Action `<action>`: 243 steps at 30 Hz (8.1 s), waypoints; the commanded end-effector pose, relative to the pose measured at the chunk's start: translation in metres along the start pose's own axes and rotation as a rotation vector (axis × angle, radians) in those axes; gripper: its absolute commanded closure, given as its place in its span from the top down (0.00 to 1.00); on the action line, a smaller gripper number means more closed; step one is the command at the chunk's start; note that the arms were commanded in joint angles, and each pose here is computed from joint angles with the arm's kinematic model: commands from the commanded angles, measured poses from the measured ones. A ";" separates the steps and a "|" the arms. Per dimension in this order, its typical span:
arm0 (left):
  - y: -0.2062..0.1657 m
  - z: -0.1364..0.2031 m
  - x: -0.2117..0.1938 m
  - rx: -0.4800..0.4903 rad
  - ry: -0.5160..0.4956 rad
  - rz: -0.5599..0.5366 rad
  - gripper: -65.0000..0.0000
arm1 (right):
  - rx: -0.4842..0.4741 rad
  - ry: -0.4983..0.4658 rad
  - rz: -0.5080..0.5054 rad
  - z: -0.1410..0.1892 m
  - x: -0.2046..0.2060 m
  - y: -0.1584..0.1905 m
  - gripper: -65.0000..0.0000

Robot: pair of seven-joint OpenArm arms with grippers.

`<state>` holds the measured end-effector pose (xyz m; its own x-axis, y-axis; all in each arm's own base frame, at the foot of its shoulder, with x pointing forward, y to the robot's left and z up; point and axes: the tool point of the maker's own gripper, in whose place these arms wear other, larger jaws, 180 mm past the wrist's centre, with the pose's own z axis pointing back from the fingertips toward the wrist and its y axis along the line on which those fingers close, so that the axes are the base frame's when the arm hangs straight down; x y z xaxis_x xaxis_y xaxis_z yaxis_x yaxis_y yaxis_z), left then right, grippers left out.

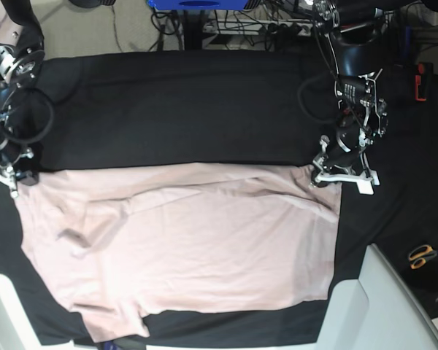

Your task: Fold the T-shirt properly

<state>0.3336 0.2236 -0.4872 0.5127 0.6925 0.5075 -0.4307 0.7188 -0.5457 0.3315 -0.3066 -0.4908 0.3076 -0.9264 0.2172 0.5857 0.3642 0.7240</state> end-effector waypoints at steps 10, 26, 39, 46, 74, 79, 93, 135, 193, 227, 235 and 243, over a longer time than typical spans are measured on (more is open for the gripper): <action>0.012 0.041 0.018 0.005 -0.003 -0.134 0.00 | 0.022 -0.092 0.159 0.039 0.049 0.018 0.00; 0.037 0.078 -0.004 0.045 0.011 -0.197 0.00 | -0.069 -0.041 0.188 0.080 0.007 -0.032 0.00; 0.077 0.108 -0.033 0.114 -0.013 -0.194 0.00 | -0.136 0.011 0.204 0.103 -0.016 -0.063 0.00; 0.081 0.123 -0.040 0.120 -0.031 -0.209 0.00 | -0.175 0.030 0.209 0.116 -0.029 -0.083 0.00; 0.105 0.149 -0.074 0.173 0.039 -0.206 0.00 | -0.232 0.053 0.244 0.142 -0.047 -0.108 0.00; 0.119 0.159 -0.061 0.219 -0.036 -0.164 0.00 | -0.228 0.047 0.252 0.141 -0.043 -0.105 0.00; 0.125 0.160 -0.060 0.244 -0.026 -0.188 0.00 | -0.234 0.042 0.264 0.144 -0.035 -0.105 0.00; 0.158 0.271 0.102 0.465 -0.536 -0.195 0.69 | -0.037 0.005 0.796 0.170 -0.041 0.001 0.67; 0.099 0.199 0.074 0.375 -0.203 -0.559 0.00 | -0.111 0.194 1.052 -0.033 0.022 0.049 0.64; 0.097 0.197 0.072 0.369 -0.200 -0.559 0.00 | 0.024 0.198 1.049 0.013 0.012 0.081 0.01; 0.104 0.191 0.068 0.379 -0.183 -0.541 0.00 | 0.015 0.243 1.076 0.044 -0.002 0.074 0.01; 0.107 0.191 0.067 0.383 -0.179 -0.537 0.00 | -0.045 0.307 1.042 0.067 -0.014 0.041 0.01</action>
<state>0.1757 0.3518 -0.3959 0.6341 0.2391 0.7354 -0.4036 0.9135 0.0510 0.2873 -0.2765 -0.4365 0.8695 -0.0998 0.4837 -0.0374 0.9633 0.2659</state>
